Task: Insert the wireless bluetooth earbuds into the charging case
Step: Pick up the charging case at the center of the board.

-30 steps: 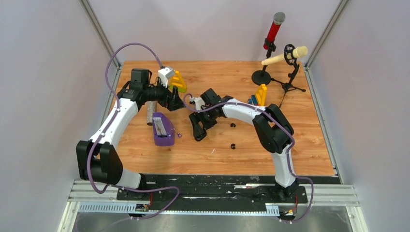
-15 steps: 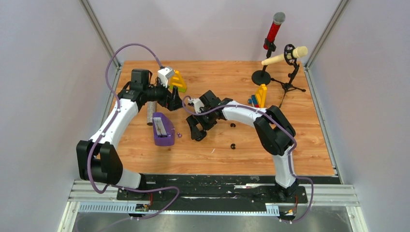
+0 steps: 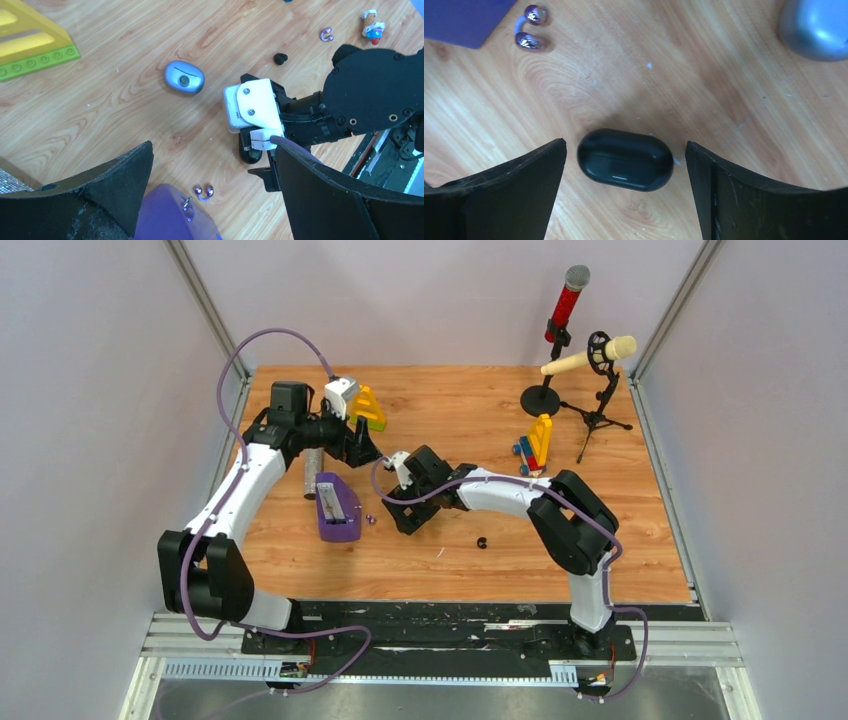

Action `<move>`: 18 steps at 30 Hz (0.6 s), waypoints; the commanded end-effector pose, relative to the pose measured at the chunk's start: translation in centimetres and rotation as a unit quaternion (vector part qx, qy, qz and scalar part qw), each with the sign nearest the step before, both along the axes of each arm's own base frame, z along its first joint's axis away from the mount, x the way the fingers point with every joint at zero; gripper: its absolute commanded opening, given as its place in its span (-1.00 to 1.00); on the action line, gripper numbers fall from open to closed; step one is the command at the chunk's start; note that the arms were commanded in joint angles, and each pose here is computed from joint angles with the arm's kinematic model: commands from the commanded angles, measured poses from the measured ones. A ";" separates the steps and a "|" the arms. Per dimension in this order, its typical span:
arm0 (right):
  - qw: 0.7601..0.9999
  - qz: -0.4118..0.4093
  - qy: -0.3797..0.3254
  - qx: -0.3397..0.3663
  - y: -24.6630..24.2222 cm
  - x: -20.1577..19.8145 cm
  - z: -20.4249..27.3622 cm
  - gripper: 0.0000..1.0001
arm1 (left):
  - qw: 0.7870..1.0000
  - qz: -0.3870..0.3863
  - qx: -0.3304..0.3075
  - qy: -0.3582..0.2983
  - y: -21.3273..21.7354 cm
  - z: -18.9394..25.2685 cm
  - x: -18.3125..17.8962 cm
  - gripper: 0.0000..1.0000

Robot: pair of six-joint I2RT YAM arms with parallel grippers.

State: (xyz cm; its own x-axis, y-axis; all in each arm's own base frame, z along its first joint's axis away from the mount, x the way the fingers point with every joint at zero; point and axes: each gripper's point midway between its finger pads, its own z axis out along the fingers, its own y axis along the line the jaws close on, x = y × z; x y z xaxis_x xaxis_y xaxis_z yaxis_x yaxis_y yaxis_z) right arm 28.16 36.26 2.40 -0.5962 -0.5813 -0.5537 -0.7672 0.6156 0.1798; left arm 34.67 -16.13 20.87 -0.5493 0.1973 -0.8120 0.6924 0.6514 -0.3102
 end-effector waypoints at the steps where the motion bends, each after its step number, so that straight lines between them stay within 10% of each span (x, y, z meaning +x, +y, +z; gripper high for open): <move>1: 0.990 -0.034 0.029 -0.137 -6.7 -2.0 -6.1 0.80 | 0.999 0.008 -0.009 -0.032 0.2 2.8 1.4 1.00; 11: 0.989 0.000 0.014 -0.150 -6.0 -3.0 -6.4 0.60 | 0.999 0.012 -0.009 -0.034 0.5 3.2 1.4 1.00; 18: 0.989 0.024 -0.006 -0.147 -5.7 -3.3 -5.0 0.88 | 1.000 0.018 -0.013 -0.022 0.4 2.6 1.9 1.00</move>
